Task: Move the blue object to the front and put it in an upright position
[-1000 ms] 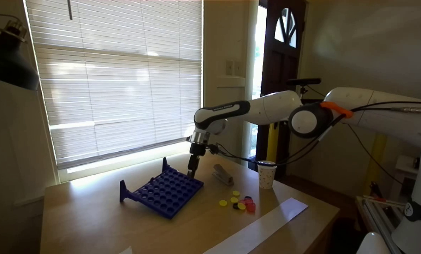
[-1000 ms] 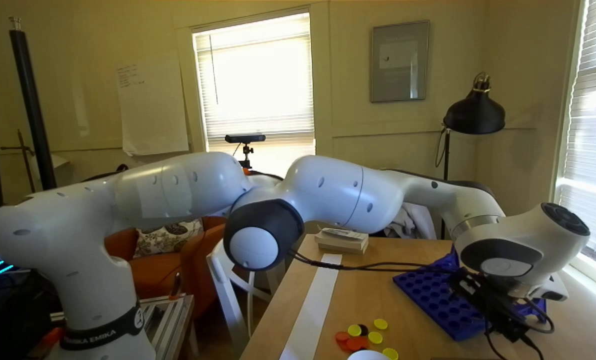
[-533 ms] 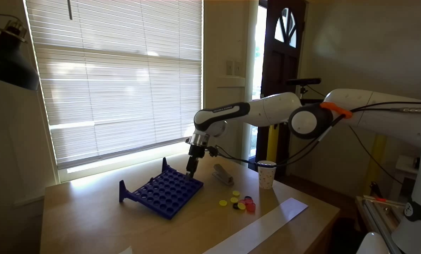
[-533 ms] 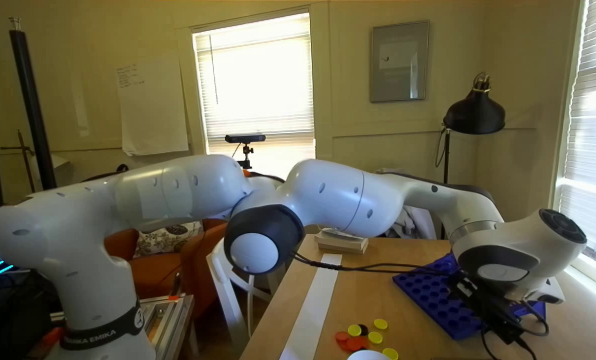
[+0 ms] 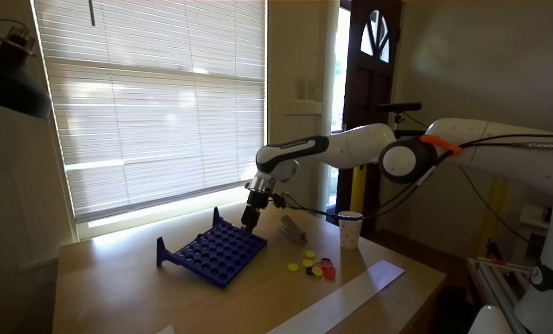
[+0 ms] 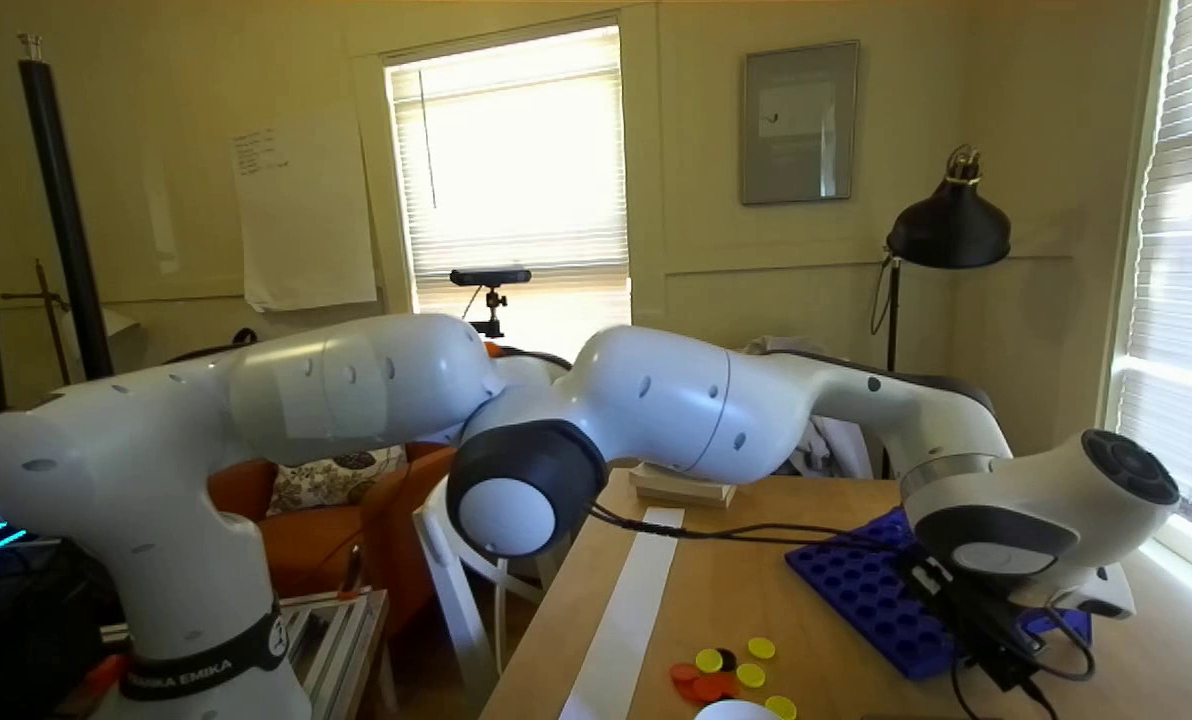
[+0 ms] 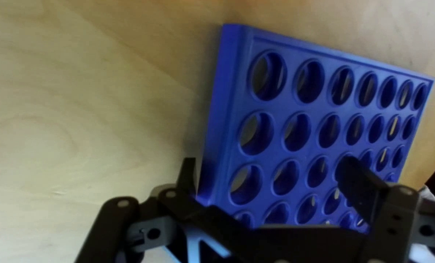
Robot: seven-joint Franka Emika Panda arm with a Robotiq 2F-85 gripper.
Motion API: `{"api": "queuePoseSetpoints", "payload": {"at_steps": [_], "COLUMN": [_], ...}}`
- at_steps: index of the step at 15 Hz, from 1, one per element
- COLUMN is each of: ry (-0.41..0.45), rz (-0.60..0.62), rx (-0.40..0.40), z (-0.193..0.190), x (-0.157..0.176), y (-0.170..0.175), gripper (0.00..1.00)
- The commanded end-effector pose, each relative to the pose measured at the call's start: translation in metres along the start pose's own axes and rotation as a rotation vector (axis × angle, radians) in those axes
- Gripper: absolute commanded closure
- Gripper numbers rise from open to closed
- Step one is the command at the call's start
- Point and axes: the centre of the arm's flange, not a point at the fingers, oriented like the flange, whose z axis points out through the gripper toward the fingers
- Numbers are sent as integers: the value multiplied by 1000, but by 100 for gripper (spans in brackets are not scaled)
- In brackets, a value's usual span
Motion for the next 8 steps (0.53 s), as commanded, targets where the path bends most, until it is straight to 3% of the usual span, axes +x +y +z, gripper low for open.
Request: {"api": "queuePoseSetpoints", "payload": {"at_steps": [1, 4, 5, 6, 8], "ry": [62, 64, 66, 66, 68], "rz": [75, 110, 121, 136, 153], "rx": [85, 106, 112, 113, 114], "z": [4, 6, 6, 7, 6], "x": [19, 17, 17, 17, 16], "y": [15, 20, 21, 23, 25], "gripper": [0, 0, 9, 26, 41]}}
